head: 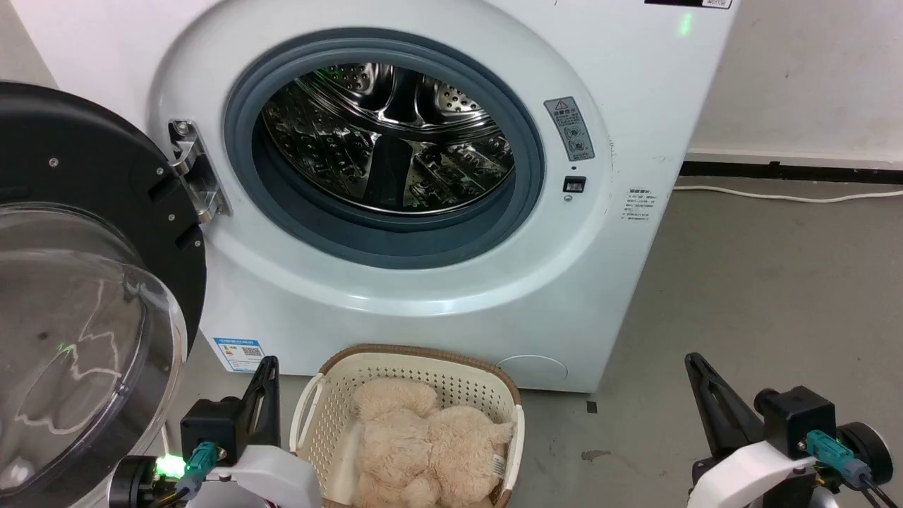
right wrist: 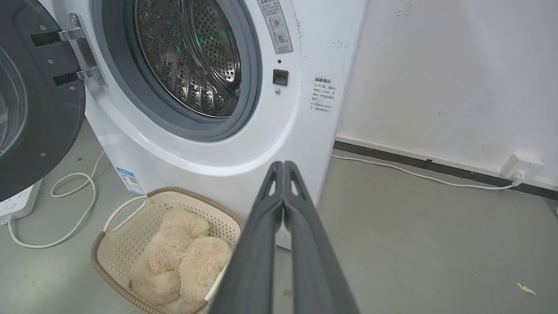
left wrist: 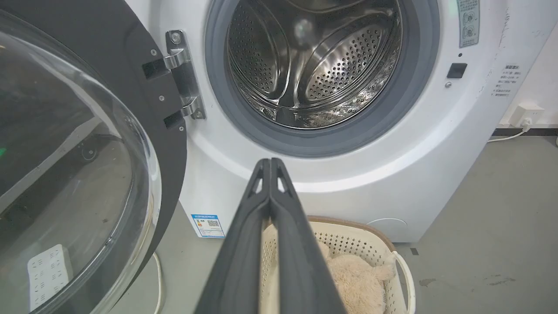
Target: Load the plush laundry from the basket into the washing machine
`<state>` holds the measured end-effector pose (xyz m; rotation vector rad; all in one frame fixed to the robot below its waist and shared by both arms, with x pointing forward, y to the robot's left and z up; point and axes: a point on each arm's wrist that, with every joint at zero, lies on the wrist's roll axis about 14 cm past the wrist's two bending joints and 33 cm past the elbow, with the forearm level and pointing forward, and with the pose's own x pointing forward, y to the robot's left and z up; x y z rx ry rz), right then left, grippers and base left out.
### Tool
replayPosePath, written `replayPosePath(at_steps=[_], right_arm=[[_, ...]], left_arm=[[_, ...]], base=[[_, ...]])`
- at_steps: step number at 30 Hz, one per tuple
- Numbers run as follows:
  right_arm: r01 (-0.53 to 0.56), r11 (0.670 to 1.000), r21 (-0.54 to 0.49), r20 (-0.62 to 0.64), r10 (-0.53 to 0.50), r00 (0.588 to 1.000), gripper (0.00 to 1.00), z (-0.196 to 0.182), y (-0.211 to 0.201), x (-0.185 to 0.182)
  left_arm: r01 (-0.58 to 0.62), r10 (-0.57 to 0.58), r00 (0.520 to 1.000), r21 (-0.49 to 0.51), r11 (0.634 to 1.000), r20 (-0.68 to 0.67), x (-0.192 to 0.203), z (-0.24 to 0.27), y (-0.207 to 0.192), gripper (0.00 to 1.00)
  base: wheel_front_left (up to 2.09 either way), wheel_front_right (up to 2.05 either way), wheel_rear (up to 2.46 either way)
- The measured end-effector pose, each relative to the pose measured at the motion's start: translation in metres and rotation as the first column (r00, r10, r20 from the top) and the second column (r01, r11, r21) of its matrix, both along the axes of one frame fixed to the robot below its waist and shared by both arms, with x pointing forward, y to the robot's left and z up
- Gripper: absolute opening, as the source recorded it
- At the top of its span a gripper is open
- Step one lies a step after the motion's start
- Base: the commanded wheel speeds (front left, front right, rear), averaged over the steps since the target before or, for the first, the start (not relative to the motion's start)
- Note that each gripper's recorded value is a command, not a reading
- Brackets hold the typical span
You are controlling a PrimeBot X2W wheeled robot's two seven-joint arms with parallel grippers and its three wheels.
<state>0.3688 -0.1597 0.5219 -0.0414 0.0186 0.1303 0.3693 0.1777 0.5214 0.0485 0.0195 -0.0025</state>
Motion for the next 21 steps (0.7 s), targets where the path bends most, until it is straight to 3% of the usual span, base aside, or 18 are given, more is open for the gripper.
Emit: replayPosePath(at_steps=[1, 2, 21], right_arm=[[0.0, 1.0, 0.0, 0.0, 0.0, 1.0, 0.0, 0.0, 0.0, 0.0], [-0.001, 1.0, 0.001, 0.0, 0.001, 1.0, 1.0, 0.0, 0.0, 0.0], [0.011, 1.0, 0.019, 0.016, -0.012, 1.0, 1.0, 0.001, -0.004, 0.001]], left_arm=[[0.0, 0.0, 1.0, 0.0, 1.0, 0.0, 0.0, 0.0, 0.0, 0.0], [0.0, 0.0, 1.0, 0.0, 1.0, 0.0, 0.0, 0.0, 0.0, 1.0], [0.05, -0.05, 0.999, -0.008, 0.999, 0.008, 0.001, -0.003, -0.017, 1.0]], base=[[0.0, 0.0, 0.0], [0.0, 0.0, 0.0], [0.0, 0.0, 0.0]])
